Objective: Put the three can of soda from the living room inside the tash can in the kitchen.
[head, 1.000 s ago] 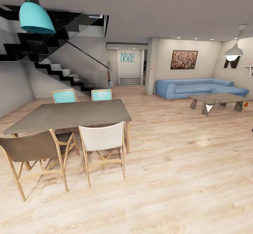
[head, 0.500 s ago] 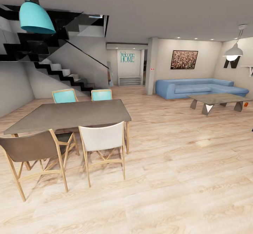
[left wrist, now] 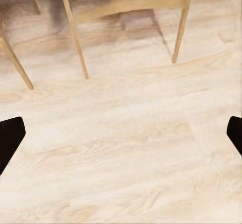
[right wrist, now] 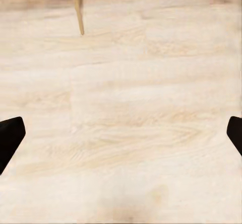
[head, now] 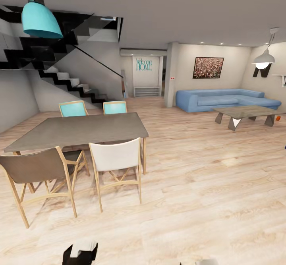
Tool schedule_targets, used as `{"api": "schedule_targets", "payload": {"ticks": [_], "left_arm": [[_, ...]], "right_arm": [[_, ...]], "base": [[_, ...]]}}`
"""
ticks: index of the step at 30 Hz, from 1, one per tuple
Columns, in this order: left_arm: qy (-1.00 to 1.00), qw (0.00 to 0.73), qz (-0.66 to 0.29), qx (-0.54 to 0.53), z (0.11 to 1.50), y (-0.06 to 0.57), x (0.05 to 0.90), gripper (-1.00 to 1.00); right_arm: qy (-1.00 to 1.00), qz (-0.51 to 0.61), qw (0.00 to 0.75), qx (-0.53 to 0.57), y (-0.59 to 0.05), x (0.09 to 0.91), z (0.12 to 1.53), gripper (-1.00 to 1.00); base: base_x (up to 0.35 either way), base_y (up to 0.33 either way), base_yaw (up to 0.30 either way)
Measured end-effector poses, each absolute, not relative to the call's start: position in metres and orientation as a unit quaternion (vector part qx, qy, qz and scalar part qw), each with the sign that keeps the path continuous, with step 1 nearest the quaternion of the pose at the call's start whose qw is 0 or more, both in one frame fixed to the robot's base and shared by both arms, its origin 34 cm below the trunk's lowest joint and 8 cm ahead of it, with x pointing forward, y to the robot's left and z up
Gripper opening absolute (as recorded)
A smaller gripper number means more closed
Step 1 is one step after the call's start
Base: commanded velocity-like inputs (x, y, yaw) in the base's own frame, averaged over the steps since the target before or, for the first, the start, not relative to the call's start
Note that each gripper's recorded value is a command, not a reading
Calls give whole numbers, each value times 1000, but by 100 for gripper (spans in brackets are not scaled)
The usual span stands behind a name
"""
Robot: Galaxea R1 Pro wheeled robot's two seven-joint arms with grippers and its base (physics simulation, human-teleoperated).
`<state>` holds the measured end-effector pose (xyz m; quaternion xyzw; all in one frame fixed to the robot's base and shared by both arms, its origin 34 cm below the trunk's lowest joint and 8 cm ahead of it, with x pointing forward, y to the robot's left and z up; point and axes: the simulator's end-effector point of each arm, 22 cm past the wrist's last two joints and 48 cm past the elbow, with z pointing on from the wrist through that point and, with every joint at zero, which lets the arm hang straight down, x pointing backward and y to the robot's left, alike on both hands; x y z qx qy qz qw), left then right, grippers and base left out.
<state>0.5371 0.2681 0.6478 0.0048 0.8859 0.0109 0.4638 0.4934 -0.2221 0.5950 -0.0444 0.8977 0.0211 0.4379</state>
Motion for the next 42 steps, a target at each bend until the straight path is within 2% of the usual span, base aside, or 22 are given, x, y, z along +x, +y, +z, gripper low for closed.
{"api": "schedule_targets", "payload": {"ticks": [3, 11, 15, 21, 42], "left_arm": [[838, 545, 9, 8, 727, 264, 560, 100], [793, 609, 5, 12, 784, 260, 534, 100], [778, 628, 2, 17, 788, 258, 517, 100], [814, 580, -25, 34, 724, 246, 481, 100], [822, 567, -29, 38, 709, 244, 473, 100]], "right_arm": [[836, 27, 546, -46, -213, 550, 694, 100], [776, 26, 629, -51, -213, 536, 792, 100], [769, 11, 637, -53, -232, 528, 803, 100], [778, -12, 626, -51, -261, 521, 793, 100], [794, -15, 605, -50, -267, 511, 767, 100]], "base": [[0, 0, 0], [0, 0, 0], [0, 0, 0], [0, 0, 0], [0, 0, 0]]}}
